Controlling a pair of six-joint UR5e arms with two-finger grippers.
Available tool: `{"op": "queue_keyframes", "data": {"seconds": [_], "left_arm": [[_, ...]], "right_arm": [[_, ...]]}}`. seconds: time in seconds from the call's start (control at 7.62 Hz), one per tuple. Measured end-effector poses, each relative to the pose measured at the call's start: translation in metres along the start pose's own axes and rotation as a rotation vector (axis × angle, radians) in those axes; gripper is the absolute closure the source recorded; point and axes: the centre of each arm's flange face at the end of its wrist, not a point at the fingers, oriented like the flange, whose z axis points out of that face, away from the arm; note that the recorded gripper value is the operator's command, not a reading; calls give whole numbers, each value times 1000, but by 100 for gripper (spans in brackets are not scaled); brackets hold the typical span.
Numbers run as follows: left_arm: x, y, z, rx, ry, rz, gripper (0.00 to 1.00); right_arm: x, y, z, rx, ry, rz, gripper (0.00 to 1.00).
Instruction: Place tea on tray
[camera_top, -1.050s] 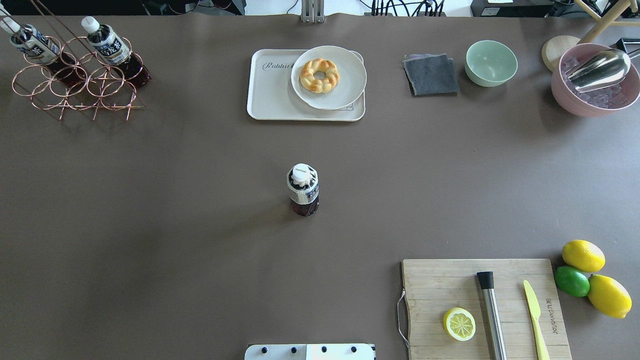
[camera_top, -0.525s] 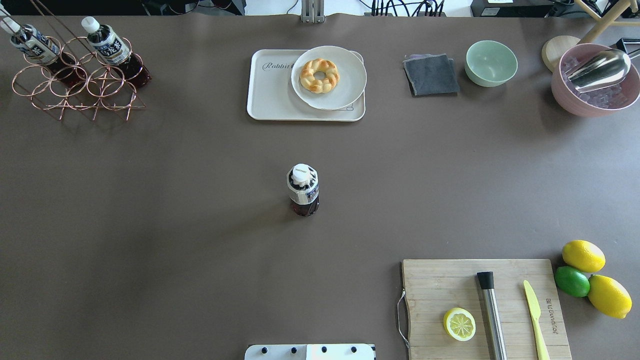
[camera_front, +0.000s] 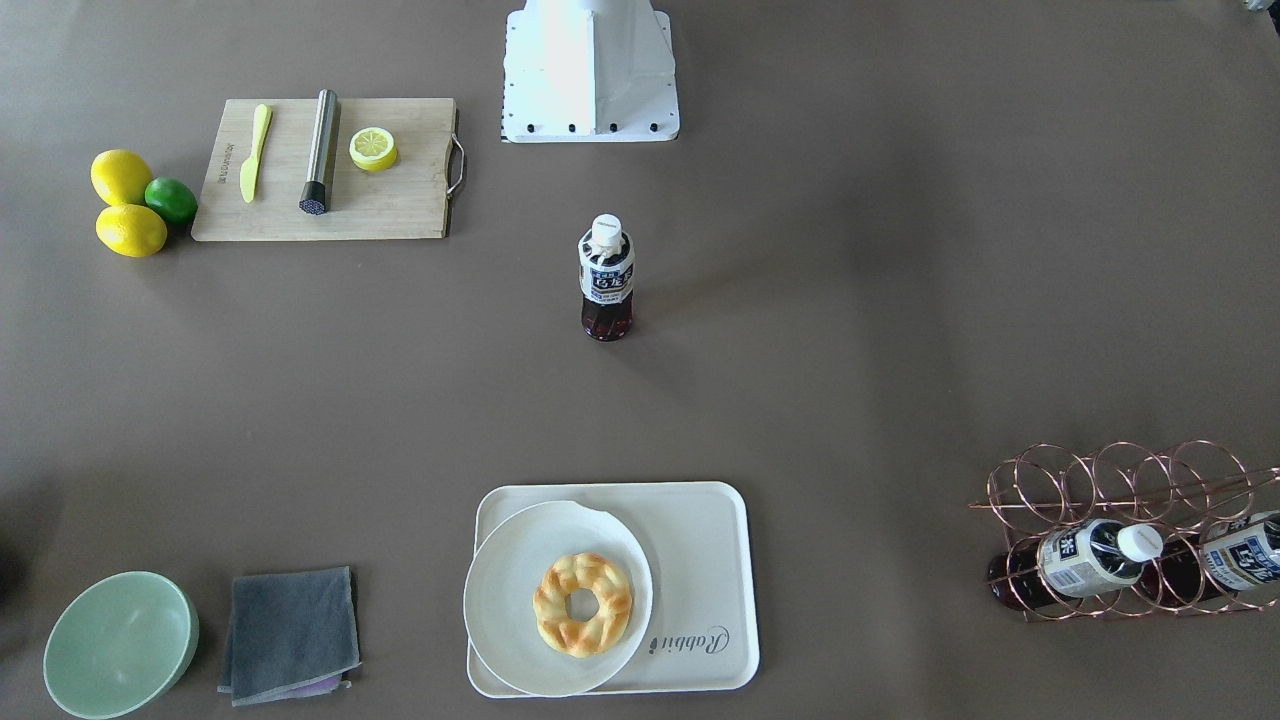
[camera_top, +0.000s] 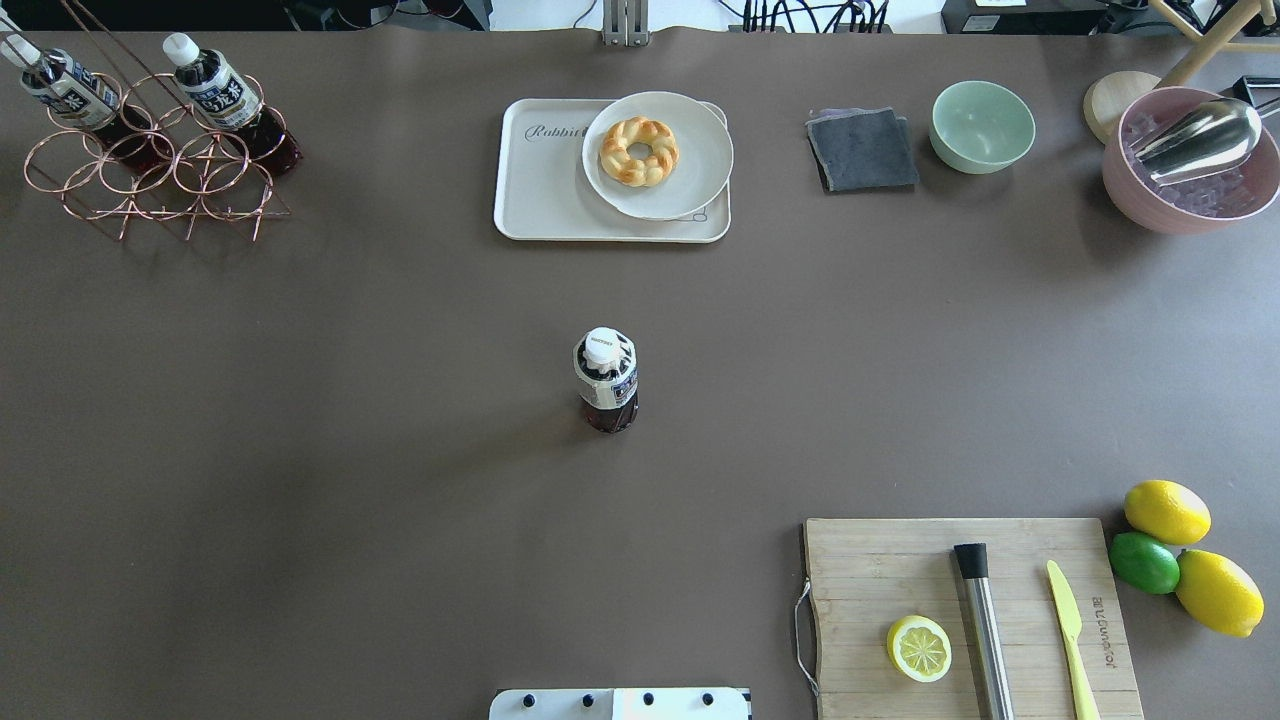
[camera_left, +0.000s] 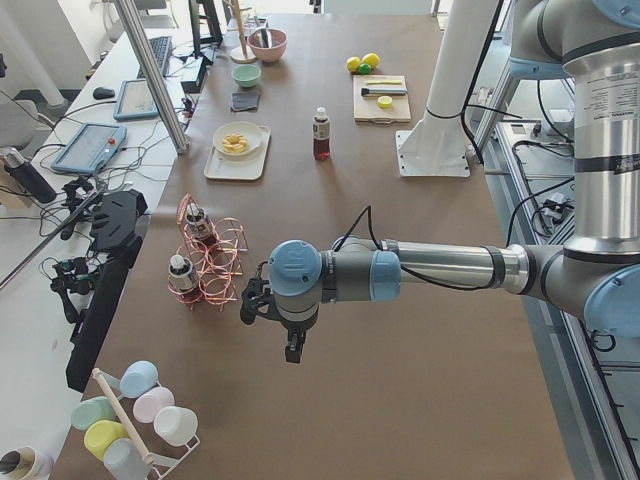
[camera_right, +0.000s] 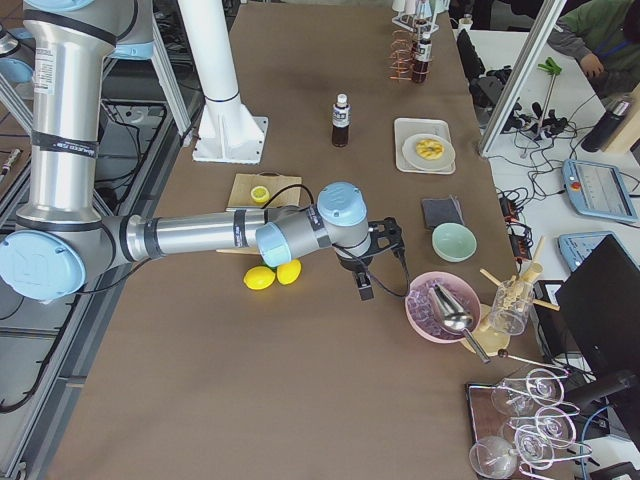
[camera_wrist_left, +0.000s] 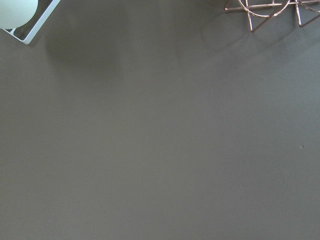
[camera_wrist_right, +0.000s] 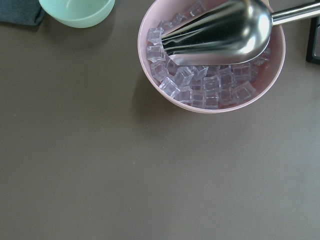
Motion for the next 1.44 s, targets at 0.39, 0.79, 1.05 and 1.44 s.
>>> {"op": "queue_keyframes", "data": {"seconds": [0.39,0.79,1.05,1.44], "left_arm": [[2,-1,-1,8,2,-8,3],[3,2,-1,29,-1,16,3],[3,1,-2,34,-1,21,3],[3,0,-1,33,-1,22,3]], "right_arm": [[-17,-20,-2,16,-14,-35,0],[-118,-91,-5,61,-112,-146,0],[-248,-148,-15,106,-226,-226,0],[-427,-171,-20,164,-350,-351,0]]}}
